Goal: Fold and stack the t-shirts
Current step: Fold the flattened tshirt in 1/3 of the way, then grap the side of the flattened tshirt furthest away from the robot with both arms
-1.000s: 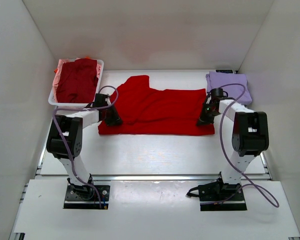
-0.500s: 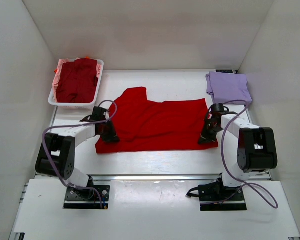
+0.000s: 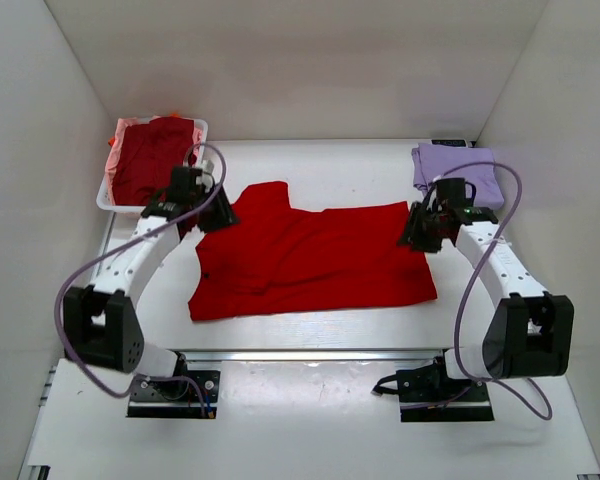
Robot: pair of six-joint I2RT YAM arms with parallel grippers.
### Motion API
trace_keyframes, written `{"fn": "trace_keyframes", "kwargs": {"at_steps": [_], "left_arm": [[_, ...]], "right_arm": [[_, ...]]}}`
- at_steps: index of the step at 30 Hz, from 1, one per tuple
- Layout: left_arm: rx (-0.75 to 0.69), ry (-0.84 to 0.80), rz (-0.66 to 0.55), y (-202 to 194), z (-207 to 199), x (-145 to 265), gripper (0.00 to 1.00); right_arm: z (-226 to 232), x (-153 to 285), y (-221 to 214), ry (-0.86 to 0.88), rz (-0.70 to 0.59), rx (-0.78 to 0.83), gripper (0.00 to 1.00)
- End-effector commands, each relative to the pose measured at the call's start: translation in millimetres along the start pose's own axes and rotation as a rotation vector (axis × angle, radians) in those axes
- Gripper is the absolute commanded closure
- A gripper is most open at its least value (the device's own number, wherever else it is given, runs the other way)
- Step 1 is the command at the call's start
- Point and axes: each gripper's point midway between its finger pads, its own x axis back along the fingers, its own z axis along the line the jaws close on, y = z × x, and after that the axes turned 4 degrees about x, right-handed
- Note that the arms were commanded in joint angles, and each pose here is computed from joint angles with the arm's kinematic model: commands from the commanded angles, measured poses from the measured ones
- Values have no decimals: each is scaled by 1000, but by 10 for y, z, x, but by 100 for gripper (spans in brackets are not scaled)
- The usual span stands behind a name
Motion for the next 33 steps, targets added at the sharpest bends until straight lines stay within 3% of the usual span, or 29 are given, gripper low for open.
{"fn": "trace_keyframes", "kwargs": {"at_steps": [1,3,9,15,21,33], "left_arm": [[-68,-2,-72,438,-88,-286,54],[-103,-3,-104,704,-163,-449,52],[-151,41,-101,1057,-46,-1216,46],[-247,97,-178,1487,-89,-1572,43],[-286,127,-181,1586,-40,-1841,40],[-337,187,2,1389,101,-2181,35]], "right_arm": [[197,187,652,91,-222,75,62],[194,176,833,109,-266,85,55],[173,-67,1212,92,-315,132,54],[78,-424,1396,58,-298,156,50],[0,-700,1605,20,-287,158,49],[-274,-1123,1966,-36,-222,84,38]]}}
